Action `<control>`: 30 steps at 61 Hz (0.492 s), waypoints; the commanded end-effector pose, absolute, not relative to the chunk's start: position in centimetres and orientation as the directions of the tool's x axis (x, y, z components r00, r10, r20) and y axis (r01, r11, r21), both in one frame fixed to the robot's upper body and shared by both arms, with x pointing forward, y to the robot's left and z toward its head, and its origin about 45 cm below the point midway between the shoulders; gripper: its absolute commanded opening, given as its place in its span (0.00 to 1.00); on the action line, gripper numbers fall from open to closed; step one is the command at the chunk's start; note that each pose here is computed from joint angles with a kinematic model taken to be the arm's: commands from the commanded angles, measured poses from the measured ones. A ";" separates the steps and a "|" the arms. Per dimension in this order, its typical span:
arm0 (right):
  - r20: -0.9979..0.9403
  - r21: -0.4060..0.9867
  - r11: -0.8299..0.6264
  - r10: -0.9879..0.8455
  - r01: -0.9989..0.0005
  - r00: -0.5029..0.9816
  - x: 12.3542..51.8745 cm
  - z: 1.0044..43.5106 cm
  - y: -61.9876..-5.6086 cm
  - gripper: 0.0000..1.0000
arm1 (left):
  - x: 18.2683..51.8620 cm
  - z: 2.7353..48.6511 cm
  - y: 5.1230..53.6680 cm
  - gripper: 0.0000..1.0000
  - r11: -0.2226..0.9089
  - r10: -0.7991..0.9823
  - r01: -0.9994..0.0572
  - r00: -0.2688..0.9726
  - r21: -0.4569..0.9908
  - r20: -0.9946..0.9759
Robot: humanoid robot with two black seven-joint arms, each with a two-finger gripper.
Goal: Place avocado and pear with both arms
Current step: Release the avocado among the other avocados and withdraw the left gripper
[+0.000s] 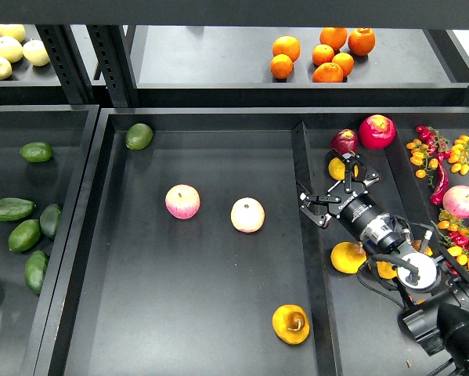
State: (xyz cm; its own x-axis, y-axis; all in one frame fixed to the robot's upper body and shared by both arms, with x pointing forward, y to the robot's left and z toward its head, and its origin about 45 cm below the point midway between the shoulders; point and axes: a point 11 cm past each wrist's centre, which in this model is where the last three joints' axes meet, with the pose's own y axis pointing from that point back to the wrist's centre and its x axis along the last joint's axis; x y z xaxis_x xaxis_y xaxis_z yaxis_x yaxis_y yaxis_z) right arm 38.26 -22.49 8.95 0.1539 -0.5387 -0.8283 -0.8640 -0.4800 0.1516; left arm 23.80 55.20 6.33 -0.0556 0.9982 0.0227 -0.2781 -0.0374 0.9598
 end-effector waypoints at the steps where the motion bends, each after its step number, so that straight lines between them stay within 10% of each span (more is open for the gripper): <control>1: -0.828 0.152 -0.480 -0.539 -0.864 0.154 38.3 8.9 -22.5 1.00 | 23.8 6.3 55.2 0.80 -0.038 0.998 -0.277 -0.055 0.960 0.023; 30: -0.828 0.152 -0.480 -0.539 -0.864 0.154 38.3 8.9 -22.5 1.00 | 26.0 6.5 53.2 0.87 0.018 0.998 -0.338 -0.053 0.941 -0.038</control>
State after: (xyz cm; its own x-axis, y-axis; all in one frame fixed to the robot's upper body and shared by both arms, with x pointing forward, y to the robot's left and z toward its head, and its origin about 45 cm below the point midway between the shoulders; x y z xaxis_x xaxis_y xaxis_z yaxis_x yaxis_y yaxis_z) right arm 38.25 -22.50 8.92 0.1531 -0.5389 -0.8283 -0.8641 -0.4797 0.1524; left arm 24.95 53.94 6.25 -0.0496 0.9987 -0.0128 -0.3075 -0.0031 0.9515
